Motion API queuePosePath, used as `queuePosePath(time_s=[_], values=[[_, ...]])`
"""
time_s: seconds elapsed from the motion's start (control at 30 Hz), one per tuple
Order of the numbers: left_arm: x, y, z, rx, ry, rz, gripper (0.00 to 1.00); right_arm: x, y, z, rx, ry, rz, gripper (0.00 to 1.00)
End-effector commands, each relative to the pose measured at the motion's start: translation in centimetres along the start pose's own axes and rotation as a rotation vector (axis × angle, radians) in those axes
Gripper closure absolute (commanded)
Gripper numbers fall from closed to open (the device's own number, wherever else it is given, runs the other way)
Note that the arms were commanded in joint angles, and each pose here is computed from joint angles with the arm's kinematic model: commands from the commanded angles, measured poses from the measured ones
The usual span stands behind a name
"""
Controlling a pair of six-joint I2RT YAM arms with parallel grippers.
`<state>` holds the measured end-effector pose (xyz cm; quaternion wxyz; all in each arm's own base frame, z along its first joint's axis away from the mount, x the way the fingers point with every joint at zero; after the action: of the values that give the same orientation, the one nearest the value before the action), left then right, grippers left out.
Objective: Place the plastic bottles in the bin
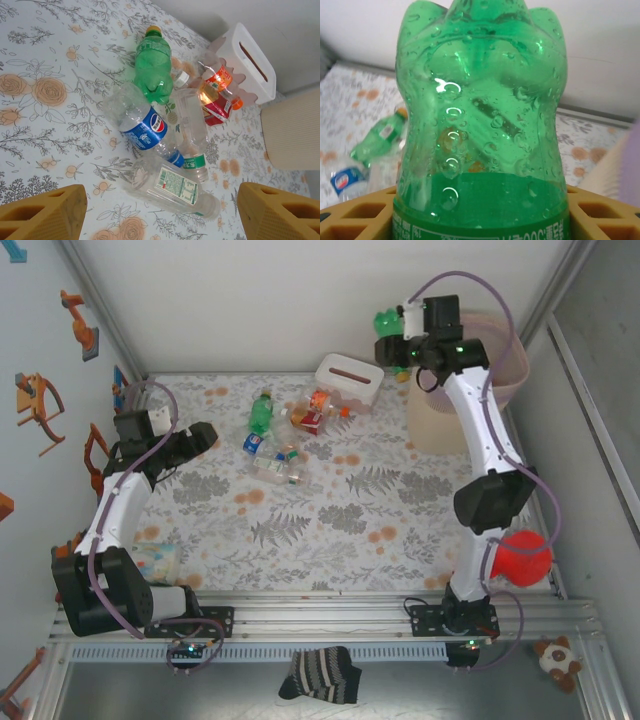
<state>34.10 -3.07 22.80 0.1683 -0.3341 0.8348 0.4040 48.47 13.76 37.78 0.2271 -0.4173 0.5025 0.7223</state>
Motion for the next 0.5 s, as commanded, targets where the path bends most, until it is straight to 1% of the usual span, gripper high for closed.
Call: queuePosePath(time_s=[0.0, 0.1, 0.23, 0.37, 0.47], values=[[-0.2, 0.2, -0.1, 0.001, -0.004, 0.0, 0.21, -3.5, 4.3, -1.8, 0.068, -0.151, -0.159, 0.57], [-0.2, 0.2, 0.0, 0.0, -0.004, -0.001, 0.22, -4.0, 5.2, -3.6, 0.138, -0.144, -0.182, 0.57], [-0.2, 0.2, 0.0, 0.001, -0.004, 0.0, 0.21, -4.0, 6.3, -7.0, 0.195, -0.184, -0.19, 0.57], [-0.2, 0.1, 0.0, 0.0, -0.002, 0.003, 0.22, -3.7, 6.6, -9.9, 0.228, -0.186, -0.184, 0.57], [0.0, 0.1, 0.1, -0.002, 0.001, 0.007, 0.21, -3.0, 6.1, -12.2, 0.258, -0.186, -0.162, 0.57]])
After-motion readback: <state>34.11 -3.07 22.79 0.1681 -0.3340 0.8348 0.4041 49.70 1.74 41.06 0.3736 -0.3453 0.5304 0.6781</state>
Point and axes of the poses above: each hand's point on the last joint's axis, 136 mm out from that joint toward the fingers, its own y axis back along the fingers, its own z axis along the line the jaws close on, x = y × z, the point moved 5 cm from there along y, back along the fingers, and after that the axes turned 2 degrees about y, right-handed, at the moved point
